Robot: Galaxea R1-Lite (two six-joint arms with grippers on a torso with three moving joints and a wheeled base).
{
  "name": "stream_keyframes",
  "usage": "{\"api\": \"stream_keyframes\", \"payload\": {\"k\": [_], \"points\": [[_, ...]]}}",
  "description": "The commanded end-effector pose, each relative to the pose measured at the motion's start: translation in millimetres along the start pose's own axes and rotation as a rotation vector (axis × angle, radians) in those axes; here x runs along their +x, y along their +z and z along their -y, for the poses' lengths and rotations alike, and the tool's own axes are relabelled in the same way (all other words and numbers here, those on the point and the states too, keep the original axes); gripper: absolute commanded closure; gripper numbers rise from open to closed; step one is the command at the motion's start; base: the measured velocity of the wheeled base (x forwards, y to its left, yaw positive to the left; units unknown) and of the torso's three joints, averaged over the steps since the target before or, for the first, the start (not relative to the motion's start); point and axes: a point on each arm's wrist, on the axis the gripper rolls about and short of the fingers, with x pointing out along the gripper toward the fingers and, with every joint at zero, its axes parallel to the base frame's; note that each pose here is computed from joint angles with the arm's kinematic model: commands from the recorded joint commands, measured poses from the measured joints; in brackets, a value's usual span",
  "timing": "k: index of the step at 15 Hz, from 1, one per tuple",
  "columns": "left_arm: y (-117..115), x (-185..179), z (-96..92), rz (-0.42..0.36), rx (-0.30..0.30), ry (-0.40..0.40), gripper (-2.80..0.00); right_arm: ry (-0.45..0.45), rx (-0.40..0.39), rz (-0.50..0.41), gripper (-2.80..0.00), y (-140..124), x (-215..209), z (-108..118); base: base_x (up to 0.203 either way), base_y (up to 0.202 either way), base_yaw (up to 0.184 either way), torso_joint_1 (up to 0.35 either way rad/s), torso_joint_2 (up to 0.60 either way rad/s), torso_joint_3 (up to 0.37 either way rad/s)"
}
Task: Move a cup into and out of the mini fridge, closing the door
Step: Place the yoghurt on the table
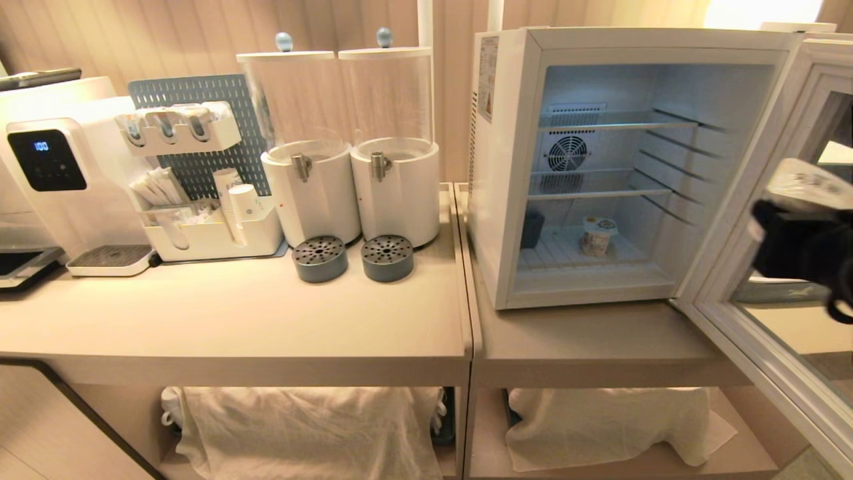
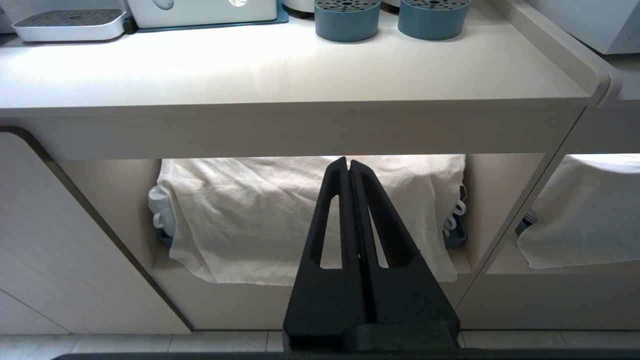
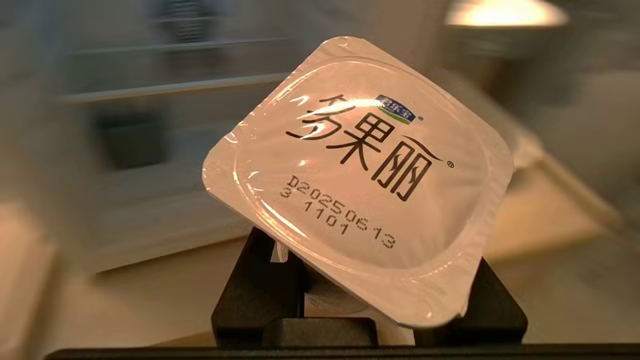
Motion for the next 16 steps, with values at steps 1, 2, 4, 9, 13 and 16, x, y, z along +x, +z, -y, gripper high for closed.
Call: {"api": "stream_keyframes", "payload": {"k": [1, 2, 4, 9, 13, 16], "points": [[-0.1, -0.2, 0.0, 0.002, 0.001, 0.000, 0.00, -0.164, 0.095, 0.078, 0.00, 10.1, -49.3, 54.1, 0.000, 0.000, 0.000, 0.000, 0.00, 0.000], [-0.1, -0.1, 0.0, 0.002, 0.001, 0.000, 0.00, -0.232, 0.101, 0.076, 0.00, 4.1, -60.6, 68.4, 0.000, 0.000, 0.000, 0.000, 0.00, 0.000], [-0.1, -0.2, 0.0, 0.002, -0.001, 0.000, 0.00, -0.426, 0.104, 0.065, 0.00, -11.9, -75.4, 93.4, 0.000, 0.000, 0.000, 0.000, 0.00, 0.000], [-0.1, -0.2, 0.0, 0.002, 0.003, 0.000, 0.00, -0.696, 0.191, 0.181, 0.00, -60.9, -142.3, 125.2, 0.000, 0.000, 0.000, 0.000, 0.00, 0.000], [-0.1, -0.2, 0.0, 0.002, 0.010, 0.000, 0.00, -0.505, 0.199, 0.245, 0.00, -95.5, -151.6, 119.0, 0.000, 0.000, 0.000, 0.000, 0.00, 0.000], [0.0, 0.0, 0.0, 0.000, 0.004, 0.000, 0.00, -0.203, 0.274, 0.123, 0.00, -122.1, -149.3, 111.1, 0.000, 0.000, 0.000, 0.000, 0.00, 0.000]]}}
